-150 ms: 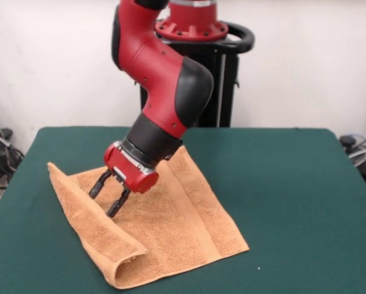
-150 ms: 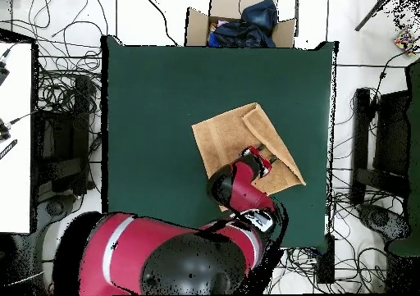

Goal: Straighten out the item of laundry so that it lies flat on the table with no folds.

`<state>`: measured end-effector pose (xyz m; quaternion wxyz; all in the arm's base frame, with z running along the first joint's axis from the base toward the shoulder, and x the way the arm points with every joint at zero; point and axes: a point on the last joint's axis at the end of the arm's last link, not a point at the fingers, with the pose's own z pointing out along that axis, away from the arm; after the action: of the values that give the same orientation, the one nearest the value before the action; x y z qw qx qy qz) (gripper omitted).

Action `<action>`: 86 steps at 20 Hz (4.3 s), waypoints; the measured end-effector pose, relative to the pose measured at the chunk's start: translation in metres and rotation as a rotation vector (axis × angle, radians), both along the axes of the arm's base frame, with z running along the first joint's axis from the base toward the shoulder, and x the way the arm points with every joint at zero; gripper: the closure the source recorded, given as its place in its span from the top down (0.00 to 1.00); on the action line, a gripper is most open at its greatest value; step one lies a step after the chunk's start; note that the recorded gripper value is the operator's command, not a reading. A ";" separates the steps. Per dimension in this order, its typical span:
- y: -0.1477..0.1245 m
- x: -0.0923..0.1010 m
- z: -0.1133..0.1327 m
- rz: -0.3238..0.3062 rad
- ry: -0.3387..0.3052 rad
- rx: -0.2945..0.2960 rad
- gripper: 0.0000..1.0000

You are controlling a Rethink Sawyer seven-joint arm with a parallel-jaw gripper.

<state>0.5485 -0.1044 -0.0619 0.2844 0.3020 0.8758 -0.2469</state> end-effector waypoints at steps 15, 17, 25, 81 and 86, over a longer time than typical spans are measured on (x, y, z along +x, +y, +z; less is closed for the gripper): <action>-0.036 -0.003 0.017 0.011 -0.049 -0.116 1.00; -0.040 -0.001 0.021 0.013 -0.063 -0.133 1.00; -0.047 0.004 0.029 0.023 -0.102 -0.170 1.00; -0.061 -0.006 0.060 -0.071 0.001 -0.024 1.00; -0.058 -0.011 0.048 -0.067 0.038 0.053 1.00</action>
<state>0.5376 -0.1622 -0.0135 0.2512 0.3339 0.8766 -0.2386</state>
